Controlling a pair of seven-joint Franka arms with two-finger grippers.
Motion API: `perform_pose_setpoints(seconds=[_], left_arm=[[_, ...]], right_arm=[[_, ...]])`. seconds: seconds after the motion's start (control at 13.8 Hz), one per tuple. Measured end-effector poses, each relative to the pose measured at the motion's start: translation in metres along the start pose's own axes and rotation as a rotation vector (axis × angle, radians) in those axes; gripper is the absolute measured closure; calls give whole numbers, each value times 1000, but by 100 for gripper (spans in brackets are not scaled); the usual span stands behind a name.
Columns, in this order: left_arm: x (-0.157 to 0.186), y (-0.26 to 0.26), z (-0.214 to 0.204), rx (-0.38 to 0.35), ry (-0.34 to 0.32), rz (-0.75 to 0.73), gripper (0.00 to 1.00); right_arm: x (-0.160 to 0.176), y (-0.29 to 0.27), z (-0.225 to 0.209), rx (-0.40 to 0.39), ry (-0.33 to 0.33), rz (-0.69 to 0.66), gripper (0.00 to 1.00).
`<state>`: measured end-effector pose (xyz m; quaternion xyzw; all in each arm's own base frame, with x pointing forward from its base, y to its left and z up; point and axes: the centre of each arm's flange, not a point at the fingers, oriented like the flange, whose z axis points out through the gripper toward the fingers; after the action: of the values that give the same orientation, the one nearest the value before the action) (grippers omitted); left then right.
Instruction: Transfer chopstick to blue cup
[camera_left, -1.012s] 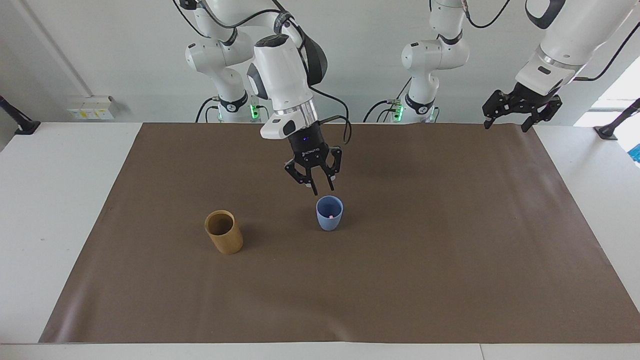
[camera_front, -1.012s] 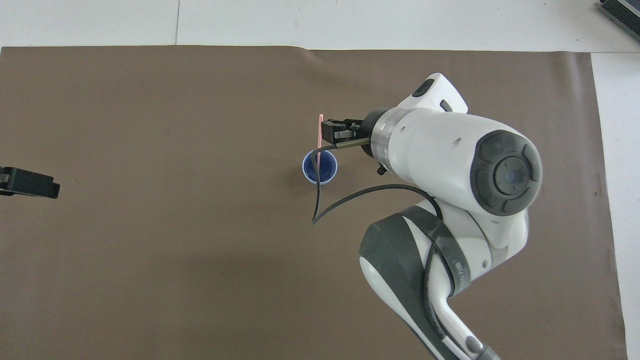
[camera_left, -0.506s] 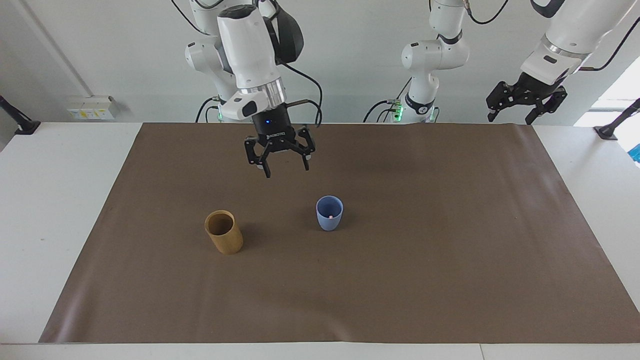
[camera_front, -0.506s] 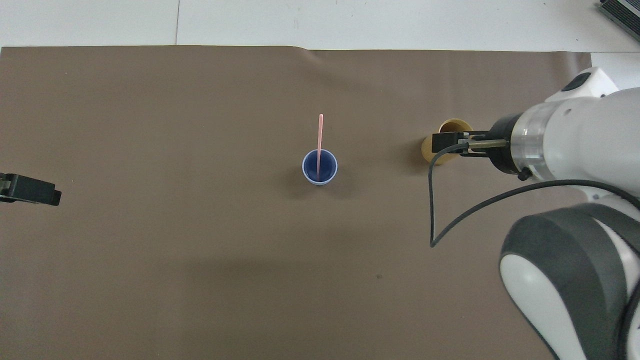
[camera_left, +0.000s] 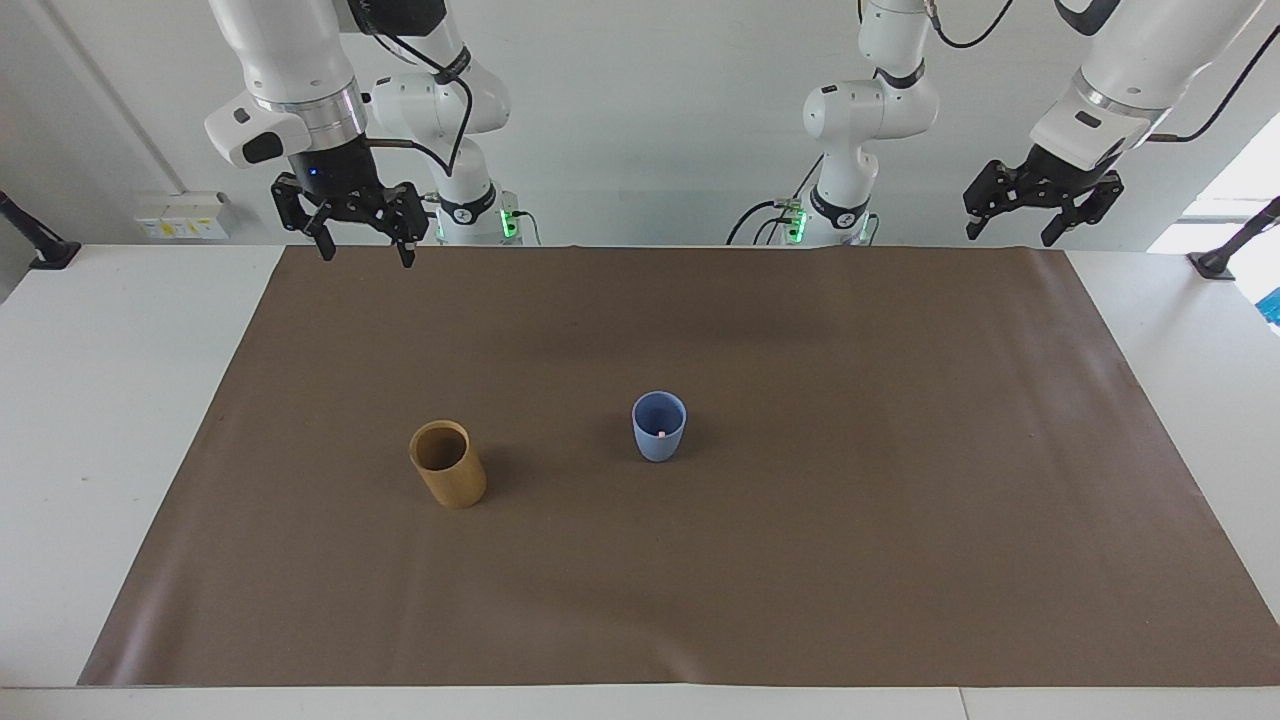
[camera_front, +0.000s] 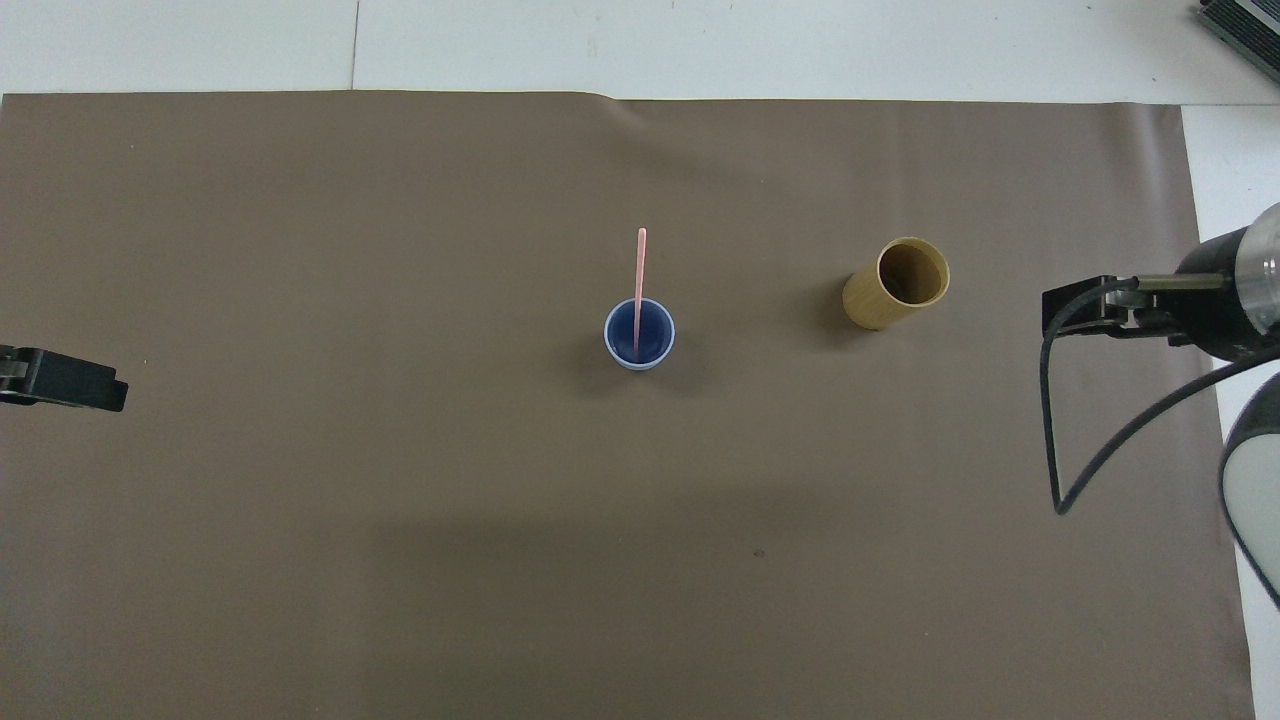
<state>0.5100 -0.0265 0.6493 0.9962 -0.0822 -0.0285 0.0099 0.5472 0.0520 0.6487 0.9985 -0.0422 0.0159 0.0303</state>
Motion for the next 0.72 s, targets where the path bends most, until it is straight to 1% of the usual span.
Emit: perform_pose_setpoints(seconds=[0.29,0.43,0.58,0.72], left_arm=[[1,1,-2,-8,15,1,0],[1,1,-2,-9,16,1,0],[1,1,-2,-9,15,1,0],[1,1,-2,-9,15,1,0]], right_arm=[[8,5,1,10,-45,12,0],[8,16,3,55,-65,27,0],[10,25,5,77,-65,32,0],[10,23,8,80,-40,31,0]])
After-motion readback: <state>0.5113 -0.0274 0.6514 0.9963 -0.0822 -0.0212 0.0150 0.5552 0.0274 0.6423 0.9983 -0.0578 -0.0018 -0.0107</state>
